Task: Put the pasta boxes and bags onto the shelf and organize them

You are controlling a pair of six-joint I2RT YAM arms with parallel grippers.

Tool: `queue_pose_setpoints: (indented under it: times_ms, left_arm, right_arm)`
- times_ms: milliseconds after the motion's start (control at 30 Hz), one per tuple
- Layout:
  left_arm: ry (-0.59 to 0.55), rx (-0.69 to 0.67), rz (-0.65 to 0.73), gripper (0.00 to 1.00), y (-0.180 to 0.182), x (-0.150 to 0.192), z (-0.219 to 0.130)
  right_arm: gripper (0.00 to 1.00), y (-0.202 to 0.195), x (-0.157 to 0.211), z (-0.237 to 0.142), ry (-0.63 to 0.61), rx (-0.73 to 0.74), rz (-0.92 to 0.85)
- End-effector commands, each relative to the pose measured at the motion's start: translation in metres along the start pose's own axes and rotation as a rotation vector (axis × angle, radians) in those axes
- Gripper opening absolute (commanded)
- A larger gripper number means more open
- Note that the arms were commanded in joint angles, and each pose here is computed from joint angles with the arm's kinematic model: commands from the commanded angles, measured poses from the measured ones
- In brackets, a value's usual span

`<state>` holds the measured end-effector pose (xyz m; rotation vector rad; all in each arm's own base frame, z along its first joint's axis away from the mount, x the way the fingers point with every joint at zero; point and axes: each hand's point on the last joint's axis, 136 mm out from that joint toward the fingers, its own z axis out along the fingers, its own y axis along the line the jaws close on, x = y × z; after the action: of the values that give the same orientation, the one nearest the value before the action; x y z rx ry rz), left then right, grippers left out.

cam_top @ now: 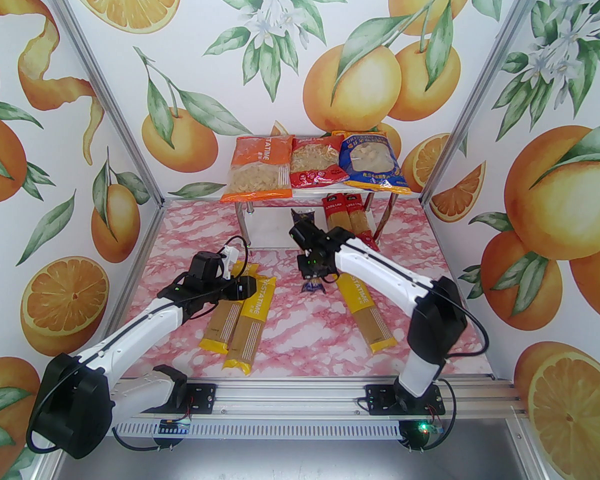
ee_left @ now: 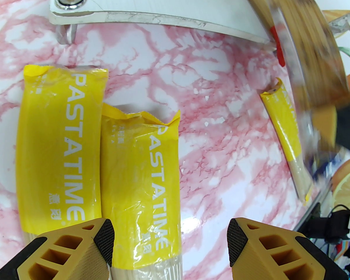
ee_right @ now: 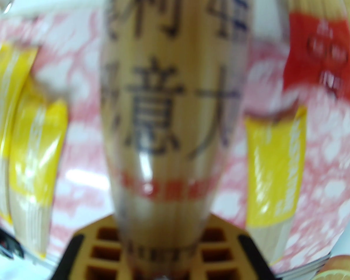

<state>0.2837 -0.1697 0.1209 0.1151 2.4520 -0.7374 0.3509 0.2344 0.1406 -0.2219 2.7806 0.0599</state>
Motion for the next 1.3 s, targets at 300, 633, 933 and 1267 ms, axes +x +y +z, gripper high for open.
queue_pose_setpoints:
  times_ms: [300, 633, 933, 1267]
  left_arm:
    - [-0.008, -0.019, 0.015, 0.68, 0.0, -0.01, -0.006]
    - [-0.003, -0.032, 0.016, 0.68, 0.002, -0.009, -0.009]
    - [0.001, -0.037, 0.017, 0.68, 0.002, -0.011, -0.008]
    - [0.01, -0.045, 0.016, 0.7, 0.005, -0.008, -0.006]
  right_arm:
    - [0.0, -0.049, -0.101, 0.018, -0.16, 0.151, 0.006]
    - [0.0, -0.067, -0.111, 0.054, -0.116, 0.197, 0.034]
    - [0.01, -0.079, -0.111, 0.081, -0.084, 0.191, 0.099]
    - [0.36, -0.077, -0.105, 0.09, -0.056, 0.163, 0.128]
